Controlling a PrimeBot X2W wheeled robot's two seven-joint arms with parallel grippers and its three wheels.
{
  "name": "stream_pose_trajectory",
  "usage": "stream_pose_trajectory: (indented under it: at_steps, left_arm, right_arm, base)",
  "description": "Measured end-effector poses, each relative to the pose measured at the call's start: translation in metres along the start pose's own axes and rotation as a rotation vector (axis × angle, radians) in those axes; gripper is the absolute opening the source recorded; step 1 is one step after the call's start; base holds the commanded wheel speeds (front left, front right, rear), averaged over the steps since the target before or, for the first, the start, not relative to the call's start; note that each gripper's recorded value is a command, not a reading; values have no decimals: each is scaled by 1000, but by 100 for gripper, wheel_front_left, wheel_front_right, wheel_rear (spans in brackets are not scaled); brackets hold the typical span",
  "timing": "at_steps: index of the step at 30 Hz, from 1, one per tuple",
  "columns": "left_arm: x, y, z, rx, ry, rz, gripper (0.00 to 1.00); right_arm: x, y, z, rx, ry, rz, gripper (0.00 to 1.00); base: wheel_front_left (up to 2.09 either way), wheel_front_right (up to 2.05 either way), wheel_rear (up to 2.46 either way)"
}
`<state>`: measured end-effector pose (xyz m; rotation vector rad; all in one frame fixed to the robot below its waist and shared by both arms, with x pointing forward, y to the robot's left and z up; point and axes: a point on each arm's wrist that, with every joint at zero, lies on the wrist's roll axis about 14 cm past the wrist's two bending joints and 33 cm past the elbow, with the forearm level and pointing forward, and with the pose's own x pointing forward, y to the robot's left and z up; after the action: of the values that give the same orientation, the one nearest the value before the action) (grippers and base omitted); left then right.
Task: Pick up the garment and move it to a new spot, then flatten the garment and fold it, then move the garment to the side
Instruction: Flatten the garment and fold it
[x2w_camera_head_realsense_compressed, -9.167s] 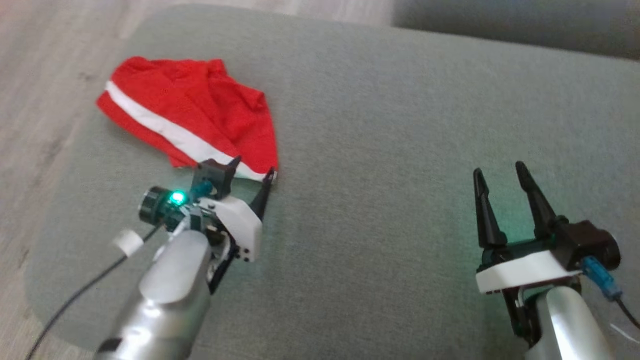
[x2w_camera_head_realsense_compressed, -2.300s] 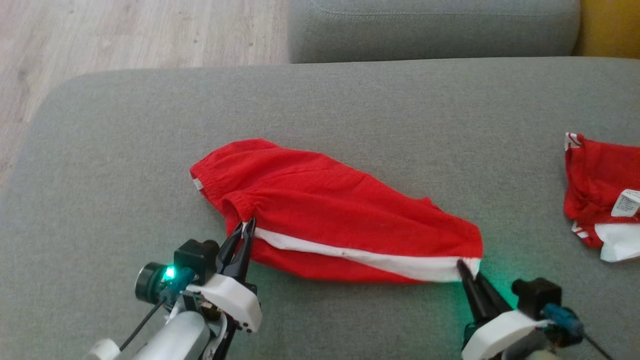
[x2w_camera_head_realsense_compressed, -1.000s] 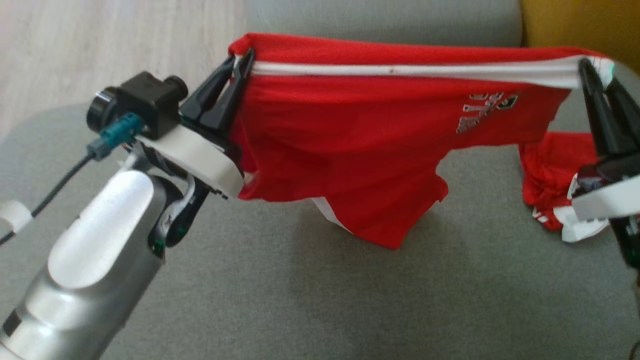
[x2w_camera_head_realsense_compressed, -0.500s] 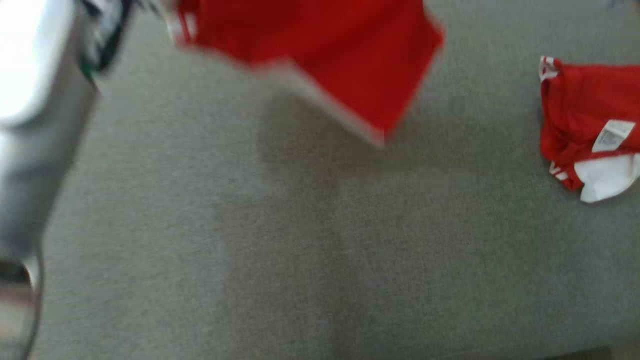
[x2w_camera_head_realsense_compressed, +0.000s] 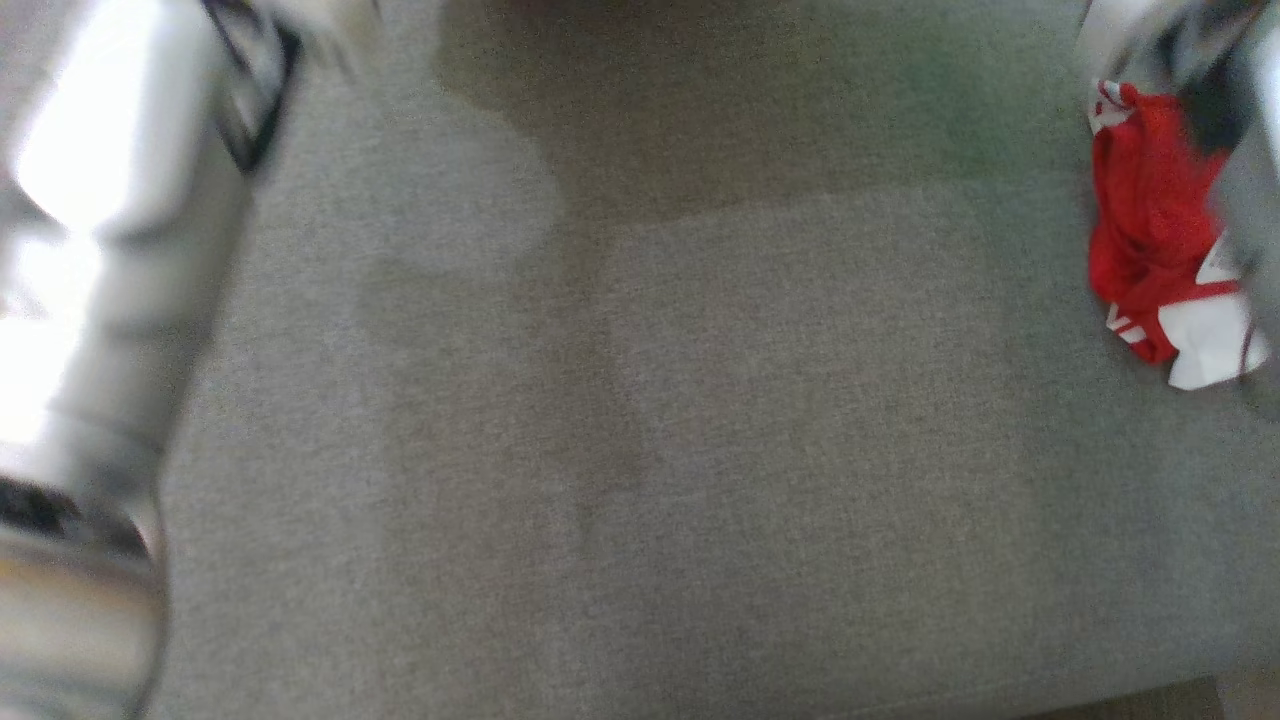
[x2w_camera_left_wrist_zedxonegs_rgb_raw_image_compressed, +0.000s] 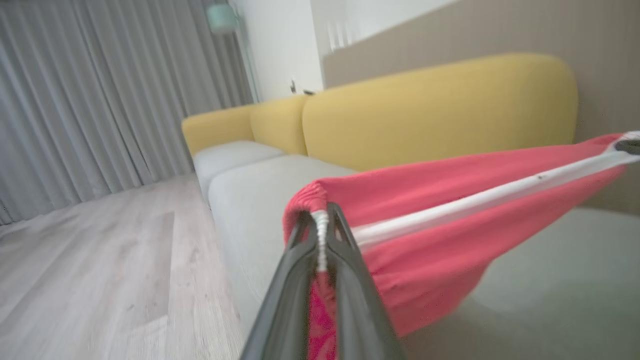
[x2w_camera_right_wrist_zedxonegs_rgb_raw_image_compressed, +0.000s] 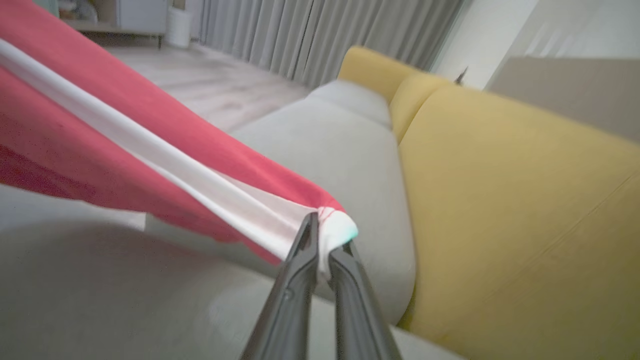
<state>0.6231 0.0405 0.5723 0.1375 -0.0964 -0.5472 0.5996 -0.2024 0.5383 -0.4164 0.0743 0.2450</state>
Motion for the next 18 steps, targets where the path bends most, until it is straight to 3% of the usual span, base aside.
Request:
stream_pose_trajectory:
  at_steps: [3,7,18]
  left_arm:
    - [-31,-27,-55,11,135,-60,0]
    - [-73,-60,-99,-12,254,-132,0]
    - [-148,-110,-103,-38,328,-264,0]
  right_arm:
    - [-22,32,-51,17,130,76,0]
    - [-52,50,-87,34,260,141,0]
    - [-139,57,-113,101,510,265,0]
  base:
    - [0,0,0]
    - [0,0,0]
    - [0,0,0]
